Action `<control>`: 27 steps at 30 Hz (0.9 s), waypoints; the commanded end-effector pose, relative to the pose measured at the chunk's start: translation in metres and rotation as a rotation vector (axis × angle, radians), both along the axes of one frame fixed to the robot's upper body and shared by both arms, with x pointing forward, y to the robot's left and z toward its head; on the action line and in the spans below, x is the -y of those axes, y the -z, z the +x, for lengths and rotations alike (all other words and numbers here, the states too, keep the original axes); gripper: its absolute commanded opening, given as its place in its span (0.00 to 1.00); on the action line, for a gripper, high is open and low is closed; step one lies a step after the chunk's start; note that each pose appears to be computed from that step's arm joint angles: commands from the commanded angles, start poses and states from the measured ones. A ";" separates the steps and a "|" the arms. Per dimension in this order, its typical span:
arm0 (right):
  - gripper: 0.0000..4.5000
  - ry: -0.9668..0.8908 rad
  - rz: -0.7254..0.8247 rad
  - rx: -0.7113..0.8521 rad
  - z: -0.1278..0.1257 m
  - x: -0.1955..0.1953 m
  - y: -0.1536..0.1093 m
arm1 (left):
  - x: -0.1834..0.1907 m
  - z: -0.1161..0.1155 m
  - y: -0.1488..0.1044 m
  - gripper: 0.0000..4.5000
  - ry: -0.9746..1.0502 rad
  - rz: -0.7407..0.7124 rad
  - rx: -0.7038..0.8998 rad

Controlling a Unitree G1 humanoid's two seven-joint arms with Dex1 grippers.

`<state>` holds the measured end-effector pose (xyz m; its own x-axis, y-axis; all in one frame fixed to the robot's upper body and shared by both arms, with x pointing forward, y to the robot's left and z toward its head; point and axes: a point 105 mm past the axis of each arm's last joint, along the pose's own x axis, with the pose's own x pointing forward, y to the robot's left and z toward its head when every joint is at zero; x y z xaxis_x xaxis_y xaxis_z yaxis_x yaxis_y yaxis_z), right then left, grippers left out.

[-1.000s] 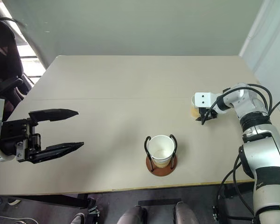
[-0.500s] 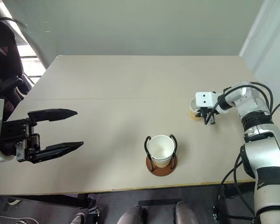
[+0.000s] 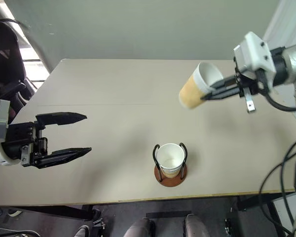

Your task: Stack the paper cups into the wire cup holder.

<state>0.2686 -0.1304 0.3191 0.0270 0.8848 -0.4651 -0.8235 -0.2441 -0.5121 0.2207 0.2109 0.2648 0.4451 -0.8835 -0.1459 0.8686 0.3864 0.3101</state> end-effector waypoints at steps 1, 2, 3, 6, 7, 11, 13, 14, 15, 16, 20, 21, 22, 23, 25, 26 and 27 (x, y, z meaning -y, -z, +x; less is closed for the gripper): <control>0.01 -0.123 0.003 -0.049 -0.034 -0.014 -0.002 | 0.002 0.003 -0.006 1.00 0.023 0.024 0.033; 0.01 -0.132 -0.002 -0.062 -0.037 -0.017 0.001 | 0.003 0.004 -0.006 1.00 0.028 0.024 0.033; 0.01 -0.127 -0.014 -0.068 -0.038 -0.022 0.008 | 0.004 0.005 -0.006 1.00 0.033 0.023 0.033; 0.01 -0.091 -0.044 -0.057 -0.032 -0.031 0.026 | 0.004 0.006 -0.005 1.00 0.042 0.025 0.032; 0.01 -0.087 -0.050 -0.055 -0.031 -0.034 0.031 | 0.004 0.007 -0.006 1.00 0.043 0.026 0.031; 0.01 -0.088 -0.059 -0.060 -0.030 -0.042 0.043 | 0.003 0.007 -0.006 1.00 0.045 0.032 0.030; 0.01 -0.088 -0.070 -0.056 -0.029 -0.044 0.048 | 0.003 0.006 -0.006 1.00 0.042 0.033 0.030; 0.01 -0.094 -0.075 -0.057 -0.030 -0.045 0.050 | 0.003 0.006 -0.006 1.00 0.040 0.035 0.030; 0.01 -0.105 -0.076 -0.063 -0.032 -0.046 0.051 | 0.002 0.005 -0.006 1.00 0.037 0.035 0.030; 0.01 -0.113 -0.076 -0.069 -0.033 -0.047 0.053 | 0.002 0.005 -0.006 1.00 0.035 0.035 0.029; 0.01 -0.123 -0.080 -0.080 -0.033 -0.049 0.058 | 0.001 0.003 -0.005 1.00 0.024 0.040 0.027; 0.01 -0.124 -0.084 -0.083 -0.033 -0.049 0.060 | 0.000 0.002 -0.006 1.00 0.020 0.042 0.028; 0.01 -0.125 -0.088 -0.087 -0.033 -0.049 0.061 | -0.001 0.002 -0.006 1.00 0.015 0.045 0.029; 0.01 -0.127 -0.091 -0.091 -0.034 -0.048 0.063 | -0.002 0.002 -0.007 1.00 0.010 0.047 0.029; 0.01 -0.131 -0.094 -0.097 -0.034 -0.049 0.065 | -0.003 0.001 -0.007 1.00 0.005 0.050 0.030; 0.01 -0.132 -0.095 -0.099 -0.034 -0.049 0.067 | -0.003 0.001 -0.008 1.00 0.004 0.051 0.030; 0.01 -0.131 -0.099 -0.100 -0.034 -0.049 0.069 | -0.003 0.001 -0.008 1.00 0.004 0.052 0.030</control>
